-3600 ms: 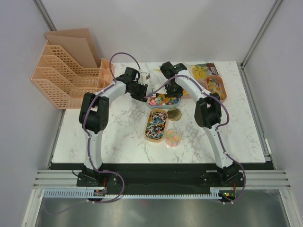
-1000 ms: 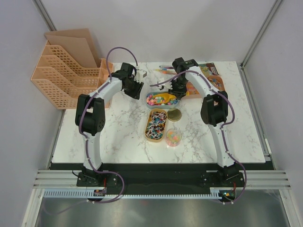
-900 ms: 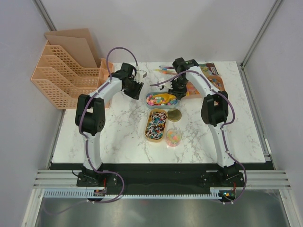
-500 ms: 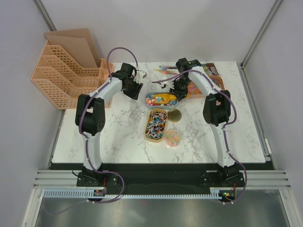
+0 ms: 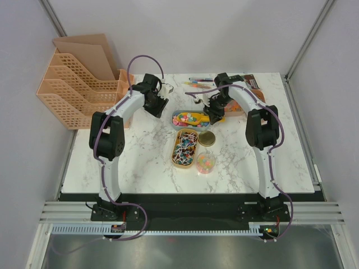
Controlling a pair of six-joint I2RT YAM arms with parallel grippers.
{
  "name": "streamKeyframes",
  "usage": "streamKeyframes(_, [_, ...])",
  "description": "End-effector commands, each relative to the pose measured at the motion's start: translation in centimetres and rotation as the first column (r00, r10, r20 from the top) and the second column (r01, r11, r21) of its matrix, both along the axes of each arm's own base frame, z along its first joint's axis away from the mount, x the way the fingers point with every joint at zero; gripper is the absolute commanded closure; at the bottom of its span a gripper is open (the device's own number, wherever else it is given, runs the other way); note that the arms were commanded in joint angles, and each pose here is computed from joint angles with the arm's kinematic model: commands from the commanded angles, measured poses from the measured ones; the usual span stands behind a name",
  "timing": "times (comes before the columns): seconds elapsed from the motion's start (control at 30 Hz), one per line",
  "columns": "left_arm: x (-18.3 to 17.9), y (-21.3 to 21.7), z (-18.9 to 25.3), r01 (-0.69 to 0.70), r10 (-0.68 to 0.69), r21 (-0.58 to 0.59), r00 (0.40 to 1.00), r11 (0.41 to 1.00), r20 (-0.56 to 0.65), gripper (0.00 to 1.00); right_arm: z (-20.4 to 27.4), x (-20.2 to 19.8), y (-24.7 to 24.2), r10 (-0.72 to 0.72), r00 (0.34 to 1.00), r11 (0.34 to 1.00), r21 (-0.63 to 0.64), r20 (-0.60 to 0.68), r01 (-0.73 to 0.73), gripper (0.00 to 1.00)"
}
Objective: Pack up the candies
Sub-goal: Scoop the fake candies from the storage box, then place the fake candies in the packing bottle.
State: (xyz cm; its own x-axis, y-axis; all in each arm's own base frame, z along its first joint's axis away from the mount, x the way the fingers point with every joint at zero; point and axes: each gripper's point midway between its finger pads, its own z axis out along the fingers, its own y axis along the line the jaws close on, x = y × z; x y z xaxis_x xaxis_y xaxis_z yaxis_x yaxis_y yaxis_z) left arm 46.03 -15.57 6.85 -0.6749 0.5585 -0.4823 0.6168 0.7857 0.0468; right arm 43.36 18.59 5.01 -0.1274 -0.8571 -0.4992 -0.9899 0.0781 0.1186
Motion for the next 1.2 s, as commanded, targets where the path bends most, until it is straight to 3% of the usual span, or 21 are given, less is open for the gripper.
streamKeyframes(0.0, [1.3, 0.7, 2.7, 0.028, -0.031, 0.04, 0.997, 0.999, 0.074, 0.56, 4.2, 1.4, 2.1, -0.044, 0.995, 0.986, 0.163, 0.087, 0.029, 1.0])
streamKeyframes(0.17, [1.8, 0.8, 3.0, 0.024, -0.028, 0.043, 0.996, 0.999, 0.085, 0.56, 7.8, 2.5, 2.4, -0.094, 0.983, 0.97, 0.236, 0.158, 0.055, 1.0])
streamKeyframes(0.43, [2.4, 1.2, 3.1, 0.016, -0.02, 0.046, 0.995, 0.999, 0.099, 0.56, 11.7, 2.1, 1.5, -0.115, 0.968, 0.966, 0.253, 0.225, 0.056, 0.99])
streamKeyframes(0.63, [4.9, 3.6, 3.8, -0.05, 0.037, 0.076, 0.985, 0.996, 0.168, 0.56, 12.6, -1.8, -3.2, -0.004, 0.951, 0.995, 0.097, 0.308, -0.028, 1.0])
streamKeyframes(0.83, [6.7, 4.7, 4.2, -0.091, 0.078, 0.054, 0.976, 0.994, 0.202, 0.57, 12.6, -7.8, -6.7, 0.098, 0.972, 0.995, -0.011, 0.214, -0.098, 0.99])
streamKeyframes(1.17, [6.8, 4.6, 4.2, -0.101, 0.094, 0.021, 0.975, 0.995, 0.202, 0.57, 13.5, -12.3, -9.0, 0.172, 0.967, 0.983, -0.101, 0.186, -0.155, 1.0])
